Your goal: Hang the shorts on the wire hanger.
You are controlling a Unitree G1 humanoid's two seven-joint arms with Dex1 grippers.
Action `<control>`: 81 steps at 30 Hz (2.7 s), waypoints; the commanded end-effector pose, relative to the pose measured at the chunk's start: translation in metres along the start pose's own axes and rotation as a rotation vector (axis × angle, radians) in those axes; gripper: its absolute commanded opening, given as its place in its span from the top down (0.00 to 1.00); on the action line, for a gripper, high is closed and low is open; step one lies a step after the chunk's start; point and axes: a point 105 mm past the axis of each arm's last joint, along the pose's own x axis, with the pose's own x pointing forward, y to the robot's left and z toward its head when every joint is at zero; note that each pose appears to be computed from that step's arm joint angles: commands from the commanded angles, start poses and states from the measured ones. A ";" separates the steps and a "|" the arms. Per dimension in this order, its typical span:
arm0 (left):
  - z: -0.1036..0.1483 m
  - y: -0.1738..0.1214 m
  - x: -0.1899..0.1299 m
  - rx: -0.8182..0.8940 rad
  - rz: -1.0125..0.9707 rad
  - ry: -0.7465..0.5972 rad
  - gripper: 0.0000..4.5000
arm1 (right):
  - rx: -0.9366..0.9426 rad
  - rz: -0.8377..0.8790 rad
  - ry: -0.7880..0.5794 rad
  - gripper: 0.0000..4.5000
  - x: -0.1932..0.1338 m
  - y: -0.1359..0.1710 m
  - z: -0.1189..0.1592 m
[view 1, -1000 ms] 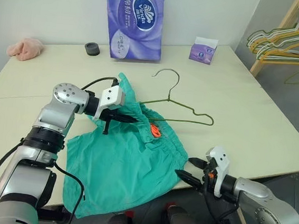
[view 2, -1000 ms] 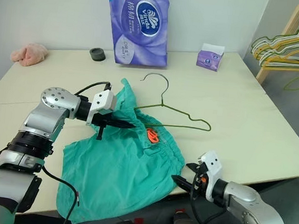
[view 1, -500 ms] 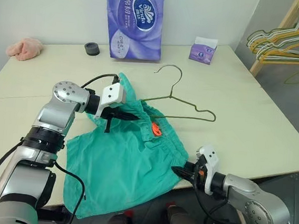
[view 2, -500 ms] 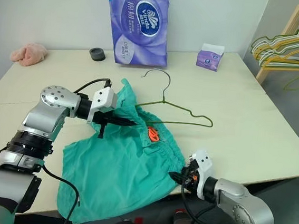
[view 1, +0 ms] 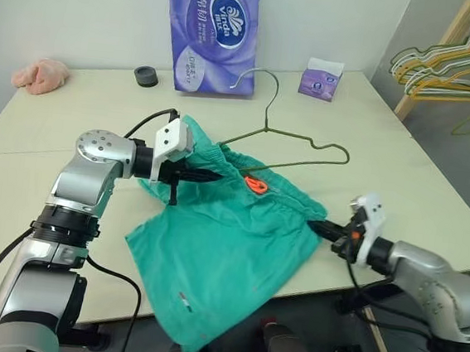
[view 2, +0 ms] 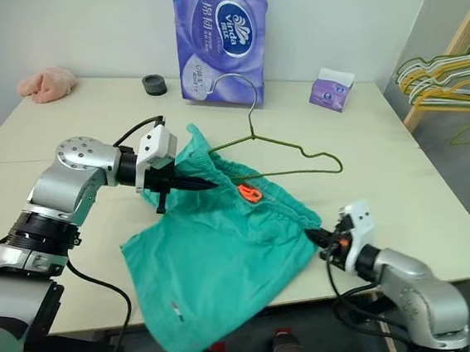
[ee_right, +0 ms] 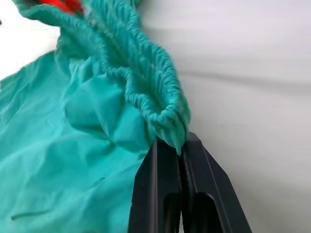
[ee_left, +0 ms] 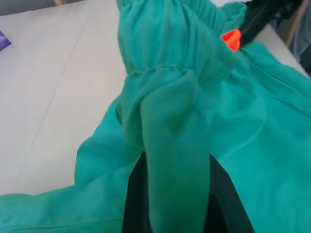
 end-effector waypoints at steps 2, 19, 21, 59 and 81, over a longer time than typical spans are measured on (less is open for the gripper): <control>0.015 -0.016 -0.024 -0.017 -0.087 0.009 1.00 | -0.001 0.029 -0.017 0.99 -0.021 -0.012 0.017; -0.010 -0.017 -0.043 0.048 -0.129 0.213 1.00 | -0.023 0.037 -0.004 0.99 -0.024 -0.011 0.018; -0.013 -0.012 -0.043 0.061 -0.105 0.227 1.00 | -0.023 0.036 -0.004 0.99 -0.026 -0.011 0.018; -0.049 -0.023 -0.011 0.126 -0.082 0.308 1.00 | -0.591 0.094 0.174 0.09 -0.008 0.025 0.035; -0.047 -0.027 -0.007 0.124 -0.110 0.301 1.00 | -0.684 0.322 0.318 0.46 0.057 0.021 0.025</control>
